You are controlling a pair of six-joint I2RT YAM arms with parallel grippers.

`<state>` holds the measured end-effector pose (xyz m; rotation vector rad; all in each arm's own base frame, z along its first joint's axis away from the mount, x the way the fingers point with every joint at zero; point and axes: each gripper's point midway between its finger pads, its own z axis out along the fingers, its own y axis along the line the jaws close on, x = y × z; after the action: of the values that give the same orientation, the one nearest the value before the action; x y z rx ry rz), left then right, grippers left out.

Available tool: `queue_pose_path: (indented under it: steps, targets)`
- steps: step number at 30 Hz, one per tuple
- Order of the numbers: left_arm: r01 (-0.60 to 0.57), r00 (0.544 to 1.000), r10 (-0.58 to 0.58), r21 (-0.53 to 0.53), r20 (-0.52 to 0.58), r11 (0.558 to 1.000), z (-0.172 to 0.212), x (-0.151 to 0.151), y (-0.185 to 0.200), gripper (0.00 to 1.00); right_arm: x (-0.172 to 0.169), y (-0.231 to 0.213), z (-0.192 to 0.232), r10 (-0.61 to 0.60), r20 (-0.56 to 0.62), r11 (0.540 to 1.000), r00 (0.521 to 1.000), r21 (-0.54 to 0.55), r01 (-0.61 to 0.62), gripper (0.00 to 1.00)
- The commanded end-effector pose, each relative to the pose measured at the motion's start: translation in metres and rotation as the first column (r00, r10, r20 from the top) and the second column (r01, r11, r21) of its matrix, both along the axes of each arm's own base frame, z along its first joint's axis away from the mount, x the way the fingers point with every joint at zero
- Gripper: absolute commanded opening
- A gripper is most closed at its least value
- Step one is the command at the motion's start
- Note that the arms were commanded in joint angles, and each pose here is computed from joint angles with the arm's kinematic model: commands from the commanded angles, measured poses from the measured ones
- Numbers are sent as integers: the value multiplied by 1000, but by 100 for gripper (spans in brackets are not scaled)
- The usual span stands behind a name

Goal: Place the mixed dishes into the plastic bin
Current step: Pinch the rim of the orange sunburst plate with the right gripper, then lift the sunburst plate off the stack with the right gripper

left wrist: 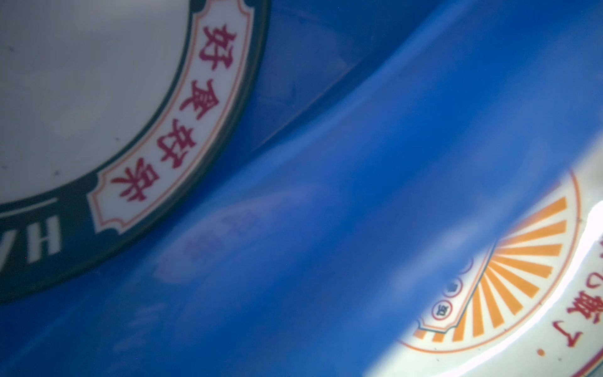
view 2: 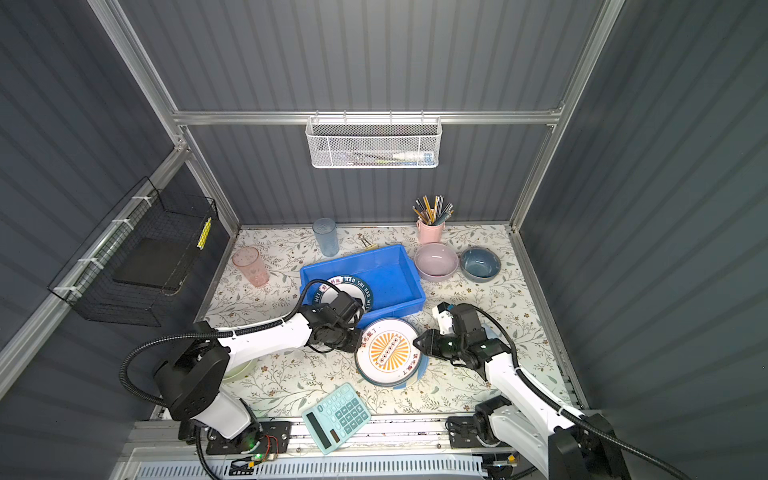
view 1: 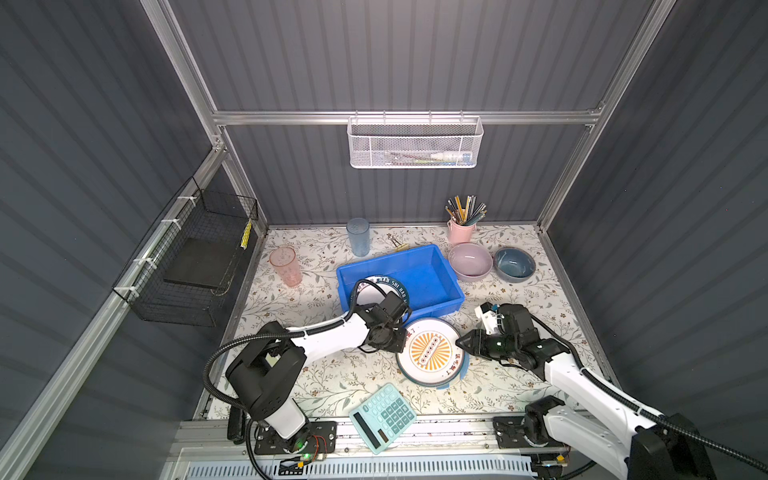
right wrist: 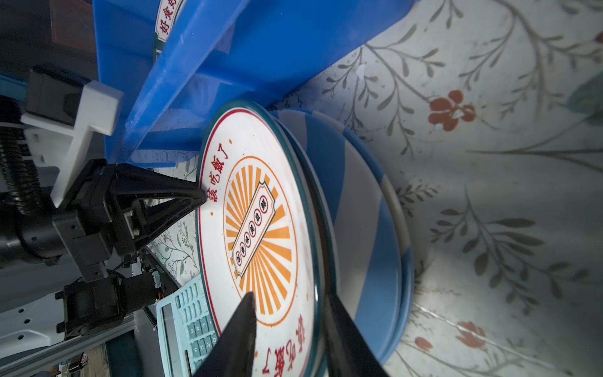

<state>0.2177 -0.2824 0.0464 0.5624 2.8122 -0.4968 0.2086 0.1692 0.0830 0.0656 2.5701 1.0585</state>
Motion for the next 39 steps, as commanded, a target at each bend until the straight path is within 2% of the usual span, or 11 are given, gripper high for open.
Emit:
queue_pose_path:
  steps: [1,6,16,25,35,39]
  targets:
    - [63,996,-63,-9,-64,998,-17,-15,-13,16,-6,24,20,118,45,987,992,104,-122,35]
    - [68,996,-68,-10,-63,998,-16,-15,-16,16,-2,15,6,94,-4,995,996,22,-94,29]
    - [63,996,-64,-14,-56,998,-12,-14,-16,17,1,8,3,57,-31,998,998,-31,-58,17]
    - [62,998,-63,-38,-31,997,8,-9,-22,21,0,1,11,34,-43,997,999,-65,-37,7]
    - [52,999,-52,-33,4,998,33,-6,-18,34,-4,-8,25,31,-46,992,998,-125,-37,2]
    - [48,998,-47,-8,42,999,51,-2,-10,47,-2,-10,35,30,-27,989,999,-145,-33,2]
